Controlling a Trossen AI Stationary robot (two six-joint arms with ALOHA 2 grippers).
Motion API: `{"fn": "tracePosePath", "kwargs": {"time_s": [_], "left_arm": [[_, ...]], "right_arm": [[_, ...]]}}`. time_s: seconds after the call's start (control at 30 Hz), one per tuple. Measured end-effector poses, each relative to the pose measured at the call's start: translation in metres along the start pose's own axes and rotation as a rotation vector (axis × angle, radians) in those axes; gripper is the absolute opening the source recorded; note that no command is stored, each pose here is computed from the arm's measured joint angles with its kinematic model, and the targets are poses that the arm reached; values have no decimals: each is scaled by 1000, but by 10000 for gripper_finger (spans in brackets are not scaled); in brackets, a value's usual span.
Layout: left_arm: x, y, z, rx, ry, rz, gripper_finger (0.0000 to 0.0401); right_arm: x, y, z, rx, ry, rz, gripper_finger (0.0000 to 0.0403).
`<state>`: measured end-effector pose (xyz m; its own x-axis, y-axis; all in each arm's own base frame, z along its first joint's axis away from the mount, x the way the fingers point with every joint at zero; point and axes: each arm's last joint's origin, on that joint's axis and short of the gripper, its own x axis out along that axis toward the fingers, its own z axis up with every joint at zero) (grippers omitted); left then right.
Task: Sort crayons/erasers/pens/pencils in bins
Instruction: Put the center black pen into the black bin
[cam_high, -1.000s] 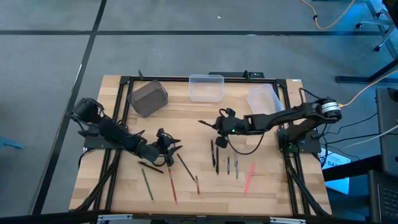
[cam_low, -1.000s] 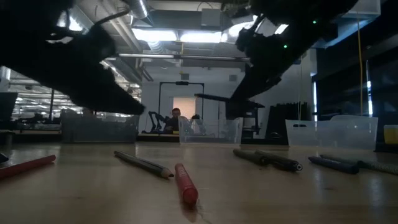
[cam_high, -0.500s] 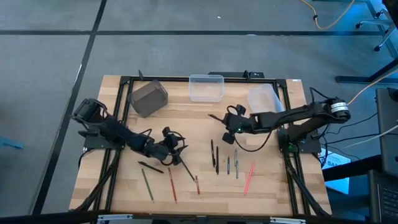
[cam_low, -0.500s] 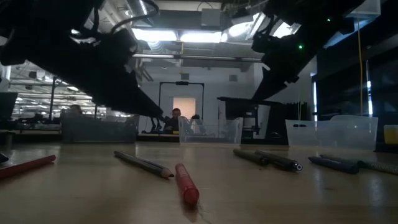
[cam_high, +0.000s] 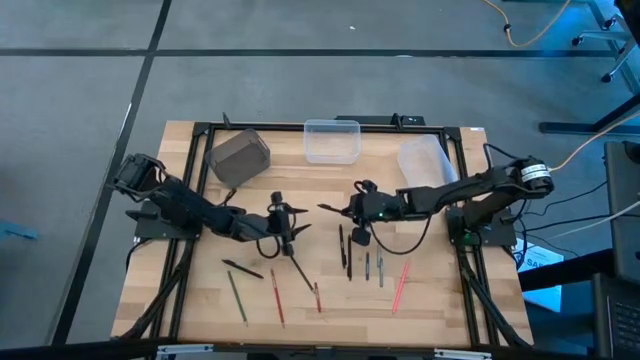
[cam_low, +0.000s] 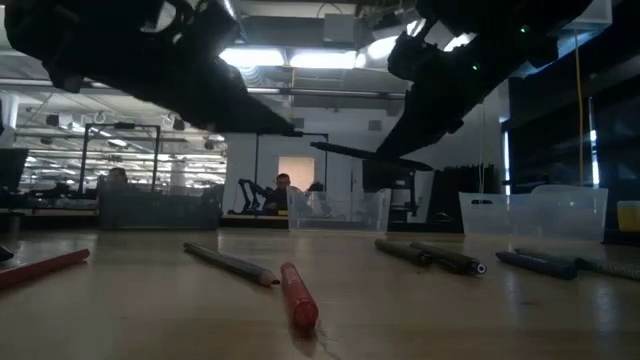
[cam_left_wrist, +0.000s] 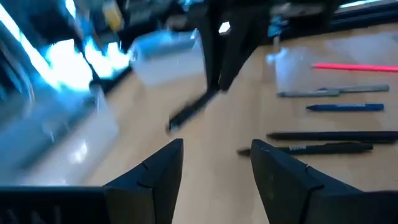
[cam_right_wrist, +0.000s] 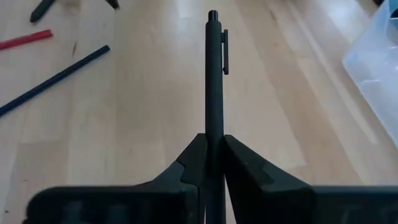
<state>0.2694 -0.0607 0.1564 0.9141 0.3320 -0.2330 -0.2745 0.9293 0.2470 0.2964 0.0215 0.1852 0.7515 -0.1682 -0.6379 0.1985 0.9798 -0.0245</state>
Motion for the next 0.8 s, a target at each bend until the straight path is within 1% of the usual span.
{"fn": "tracePosePath", "kwargs": {"time_s": [0.1,0.17,0.23,0.33,0.43,0.53,0.67,0.8], "left_arm": [[1,-4,8,173,-30,-5,182],[6,-6,17,277,-26,-5,182],[17,-8,23,359,27,-8,183],[37,-10,33,448,120,7,183],[55,-10,42,498,202,55,183],[66,-12,42,542,277,48,178],[76,-16,40,579,322,38,172],[80,-18,38,597,329,42,159]], "right_arm": [[1,1,-1,32,8,7,49],[2,2,0,70,1,33,49],[2,3,2,105,-13,60,49],[1,3,4,137,-29,72,49],[1,5,3,149,-26,75,49],[0,7,3,165,-27,81,49],[0,8,3,180,-28,85,49],[0,8,3,183,-26,85,49]]}}
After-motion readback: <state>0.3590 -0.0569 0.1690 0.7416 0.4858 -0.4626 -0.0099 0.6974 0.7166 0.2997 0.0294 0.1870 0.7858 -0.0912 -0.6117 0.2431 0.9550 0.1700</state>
